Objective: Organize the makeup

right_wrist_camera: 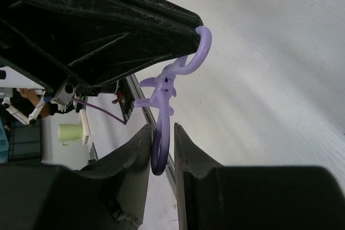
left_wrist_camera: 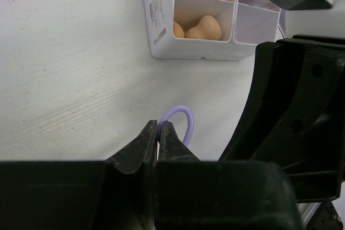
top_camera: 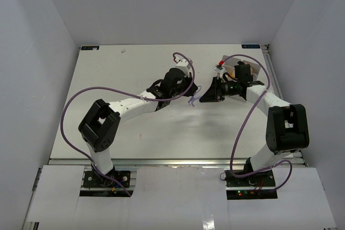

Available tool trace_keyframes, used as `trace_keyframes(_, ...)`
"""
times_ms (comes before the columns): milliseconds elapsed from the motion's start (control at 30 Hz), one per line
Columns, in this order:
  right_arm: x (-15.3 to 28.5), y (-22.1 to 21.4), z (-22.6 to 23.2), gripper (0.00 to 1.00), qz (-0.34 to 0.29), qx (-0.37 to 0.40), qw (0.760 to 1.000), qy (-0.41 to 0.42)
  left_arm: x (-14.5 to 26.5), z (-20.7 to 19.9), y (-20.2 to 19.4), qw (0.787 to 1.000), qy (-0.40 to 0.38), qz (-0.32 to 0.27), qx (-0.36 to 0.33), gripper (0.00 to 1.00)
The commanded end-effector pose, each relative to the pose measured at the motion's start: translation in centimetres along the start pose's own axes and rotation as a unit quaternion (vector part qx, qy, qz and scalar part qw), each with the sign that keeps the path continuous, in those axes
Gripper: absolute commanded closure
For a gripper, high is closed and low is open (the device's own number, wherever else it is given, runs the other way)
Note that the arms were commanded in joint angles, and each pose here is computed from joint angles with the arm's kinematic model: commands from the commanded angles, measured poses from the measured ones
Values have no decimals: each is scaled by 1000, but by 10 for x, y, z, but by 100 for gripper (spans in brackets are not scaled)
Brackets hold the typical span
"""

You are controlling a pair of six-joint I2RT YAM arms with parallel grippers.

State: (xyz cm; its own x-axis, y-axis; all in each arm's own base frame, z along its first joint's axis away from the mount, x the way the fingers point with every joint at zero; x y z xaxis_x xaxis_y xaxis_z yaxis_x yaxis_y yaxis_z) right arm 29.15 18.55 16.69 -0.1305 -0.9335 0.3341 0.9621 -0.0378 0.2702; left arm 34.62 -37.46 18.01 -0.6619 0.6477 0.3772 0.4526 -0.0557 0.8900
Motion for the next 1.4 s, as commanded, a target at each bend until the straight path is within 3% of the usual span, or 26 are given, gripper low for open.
trace_keyframes(0,0,8,12,78,-1,25,999,25,2,-9,20,1000,-4,-27,-10,100)
trace_keyframes(233,5,10,13,89,-7,45,999,28,5,-11,17,999,-12,-27,-15,98)
trace_keyframes(567,16,15,14,92,-21,84,996,15,19,-12,21,999,-13,-23,-23,35)
trace_keyframes(867,40,25,7,92,-46,169,982,-67,59,-11,55,997,10,-24,-67,2)
trace_keyframes(1133,100,41,4,92,-132,281,923,-226,130,0,74,992,24,-36,-114,2)
trace_keyframes(1367,162,44,-17,92,-259,300,832,-388,176,47,35,982,106,-28,-156,2)
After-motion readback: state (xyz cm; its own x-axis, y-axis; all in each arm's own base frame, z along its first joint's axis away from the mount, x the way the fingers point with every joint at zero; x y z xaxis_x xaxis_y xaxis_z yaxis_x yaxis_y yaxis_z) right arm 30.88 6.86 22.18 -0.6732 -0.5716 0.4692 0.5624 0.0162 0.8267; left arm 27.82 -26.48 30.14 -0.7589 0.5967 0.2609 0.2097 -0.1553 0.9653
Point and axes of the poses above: each gripper's point midway between its finger pads, its own x axis back along the fingers, its own z axis along the line the jaws close on, y = z × x, the point moved 3 cm from there along x, back along the fingers, and after that the axes turned 12 degrees about -x, right-handed, at the moved point
